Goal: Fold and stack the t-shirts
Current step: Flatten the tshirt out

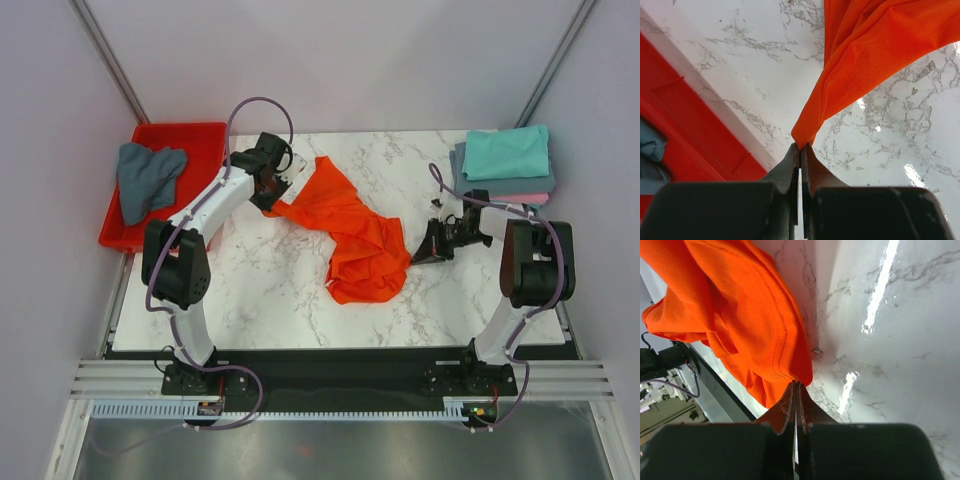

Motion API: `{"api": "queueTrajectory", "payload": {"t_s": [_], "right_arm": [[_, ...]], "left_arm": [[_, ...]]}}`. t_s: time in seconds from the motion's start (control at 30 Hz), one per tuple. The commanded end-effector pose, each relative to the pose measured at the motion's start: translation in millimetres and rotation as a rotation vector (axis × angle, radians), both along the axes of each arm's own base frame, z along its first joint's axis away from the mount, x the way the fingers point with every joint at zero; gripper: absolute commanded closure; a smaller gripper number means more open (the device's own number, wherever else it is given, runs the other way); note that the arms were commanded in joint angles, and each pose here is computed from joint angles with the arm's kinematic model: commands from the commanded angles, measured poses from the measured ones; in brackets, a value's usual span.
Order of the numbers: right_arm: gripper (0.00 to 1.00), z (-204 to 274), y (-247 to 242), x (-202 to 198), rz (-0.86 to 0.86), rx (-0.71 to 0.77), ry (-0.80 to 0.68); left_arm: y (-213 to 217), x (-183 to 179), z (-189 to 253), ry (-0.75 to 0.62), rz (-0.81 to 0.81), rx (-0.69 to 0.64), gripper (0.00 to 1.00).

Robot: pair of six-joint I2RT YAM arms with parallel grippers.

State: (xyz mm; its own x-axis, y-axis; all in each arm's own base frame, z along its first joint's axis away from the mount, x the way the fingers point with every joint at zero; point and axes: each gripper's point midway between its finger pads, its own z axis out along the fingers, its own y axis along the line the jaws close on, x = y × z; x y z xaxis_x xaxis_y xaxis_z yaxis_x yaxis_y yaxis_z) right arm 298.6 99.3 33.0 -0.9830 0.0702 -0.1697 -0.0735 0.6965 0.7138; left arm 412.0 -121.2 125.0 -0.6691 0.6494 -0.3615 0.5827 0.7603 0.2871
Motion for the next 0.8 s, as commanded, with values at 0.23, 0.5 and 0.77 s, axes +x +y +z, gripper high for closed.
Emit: {"api": "queueTrajectory", "payload": {"t_s": [0.23,0.5,0.77], "right_arm": [[0.71,26.8,-1.6,-4.3,-0.015,0.022,0.027],[0.56,13.3,1.6,-22.5,-0.009,0.041,0.094],[0.56,-2.9,0.4,-13.4,-0.012,0.045,0.121]], "left_arm": [[-6.3,1.5,21.7,-0.053,0.007,-0.029,0.98],[-8.7,2.8,24.7,-0.061,0.005,-0.034,0.98],[-8.0,3.6,22.9,-0.058,0.004,-0.027,0.98]]}}
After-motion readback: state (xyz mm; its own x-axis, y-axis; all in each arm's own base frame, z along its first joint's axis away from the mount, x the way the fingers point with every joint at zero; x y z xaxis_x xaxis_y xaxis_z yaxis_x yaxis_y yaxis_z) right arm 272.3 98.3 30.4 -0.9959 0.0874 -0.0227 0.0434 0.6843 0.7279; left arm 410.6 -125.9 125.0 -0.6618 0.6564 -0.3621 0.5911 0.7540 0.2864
